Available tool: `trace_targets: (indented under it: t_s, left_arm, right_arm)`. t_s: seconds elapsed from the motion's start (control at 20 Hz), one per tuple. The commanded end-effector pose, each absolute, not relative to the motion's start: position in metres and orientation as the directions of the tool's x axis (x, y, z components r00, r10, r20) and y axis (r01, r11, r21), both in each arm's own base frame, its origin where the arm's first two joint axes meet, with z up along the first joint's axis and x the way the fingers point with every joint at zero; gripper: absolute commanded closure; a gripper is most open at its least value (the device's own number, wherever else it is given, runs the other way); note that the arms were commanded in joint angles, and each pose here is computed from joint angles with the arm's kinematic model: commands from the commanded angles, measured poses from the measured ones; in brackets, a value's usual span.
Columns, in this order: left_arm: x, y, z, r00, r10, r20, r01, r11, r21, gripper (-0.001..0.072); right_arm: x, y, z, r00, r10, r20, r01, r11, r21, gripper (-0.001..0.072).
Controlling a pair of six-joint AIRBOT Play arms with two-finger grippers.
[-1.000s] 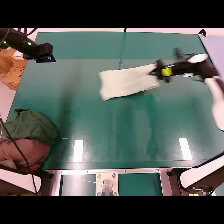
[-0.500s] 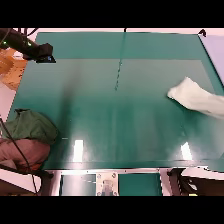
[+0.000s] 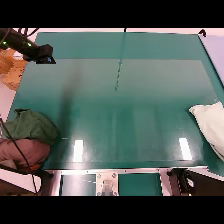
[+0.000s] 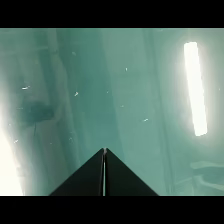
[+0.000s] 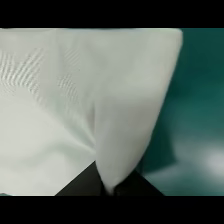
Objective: Fold the shirts.
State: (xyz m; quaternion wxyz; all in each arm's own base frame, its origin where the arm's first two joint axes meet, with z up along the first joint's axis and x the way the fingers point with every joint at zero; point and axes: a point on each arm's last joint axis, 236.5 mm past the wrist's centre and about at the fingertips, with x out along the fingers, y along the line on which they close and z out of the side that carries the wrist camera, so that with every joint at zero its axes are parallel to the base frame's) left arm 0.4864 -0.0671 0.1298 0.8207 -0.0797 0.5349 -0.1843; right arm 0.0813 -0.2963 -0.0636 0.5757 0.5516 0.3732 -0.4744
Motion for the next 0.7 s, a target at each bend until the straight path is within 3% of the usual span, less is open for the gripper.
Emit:
trace_targets:
  t_s: [0.0, 0.05, 0.15, 0.2, 0.25, 0.3, 0.4, 0.45, 0.55, 0.65]
  left_arm:
    - [0.484, -0.067, 0.129, 0.352, -0.388, -0.852, 0.219, 0.919, -0.329, 0.0682]
    - [0.485, -0.067, 0.129, 0.352, -0.388, -0.851, 0.219, 0.919, -0.328, 0.0682]
    - [0.485, -0.067, 0.129, 0.356, -0.387, -0.851, 0.219, 0.919, -0.327, 0.0682]
    - [0.485, -0.066, 0.129, 0.355, -0.385, -0.852, 0.219, 0.92, -0.324, 0.0682]
    - [0.485, -0.066, 0.129, 0.355, -0.384, -0.852, 0.219, 0.92, -0.324, 0.0683]
    - [0.485, -0.066, 0.129, 0.355, -0.384, -0.852, 0.219, 0.92, -0.324, 0.0682]
    - [0.485, -0.064, 0.129, 0.357, -0.376, -0.855, 0.22, 0.923, -0.315, 0.0683]
    - [0.486, -0.061, 0.128, 0.359, -0.362, -0.86, 0.215, 0.929, -0.301, 0.0683]
    - [0.478, -0.059, 0.124, 0.325, -0.355, -0.876, 0.193, 0.932, -0.306, 0.0683]
    - [0.46, -0.061, 0.118, 0.253, -0.354, -0.9, 0.17, 0.932, -0.319, 0.0684]
  right_arm:
    - [0.066, -0.279, -0.083, 0.256, -0.114, -0.96, 0.96, -0.084, 0.266, 0.0389]
    - [0.067, -0.277, -0.081, 0.253, -0.101, -0.962, 0.963, -0.065, 0.261, 0.0167]
    - [0.045, -0.268, -0.069, 0.162, -0.03, -0.986, 0.986, -0.026, 0.162, 0.017]
    - [0.025, -0.265, -0.056, 0.076, 0.007, -0.997, 0.995, -0.059, 0.075, 0.0235]
    - [0.009, -0.264, -0.039, 0.007, 0.031, -1.0, 0.997, -0.08, 0.005, 0.0402]
    - [0.003, -0.267, -0.019, -0.018, 0.033, -0.999, 0.995, -0.099, -0.021, 0.0504]
    - [0.046, -0.282, 0.016, 0.107, -0.039, -0.993, 0.992, -0.064, 0.11, 0.0696]
    - [0.093, -0.288, 0.031, 0.233, -0.092, -0.968, 0.972, 0.01, 0.233, 0.0696]
    - [0.204, -0.273, 0.065, 0.486, -0.11, -0.867, 0.857, 0.252, 0.449, 0.0697]
    - [0.296, -0.221, 0.097, 0.605, -0.032, -0.795, 0.695, 0.508, 0.509, 0.0698]
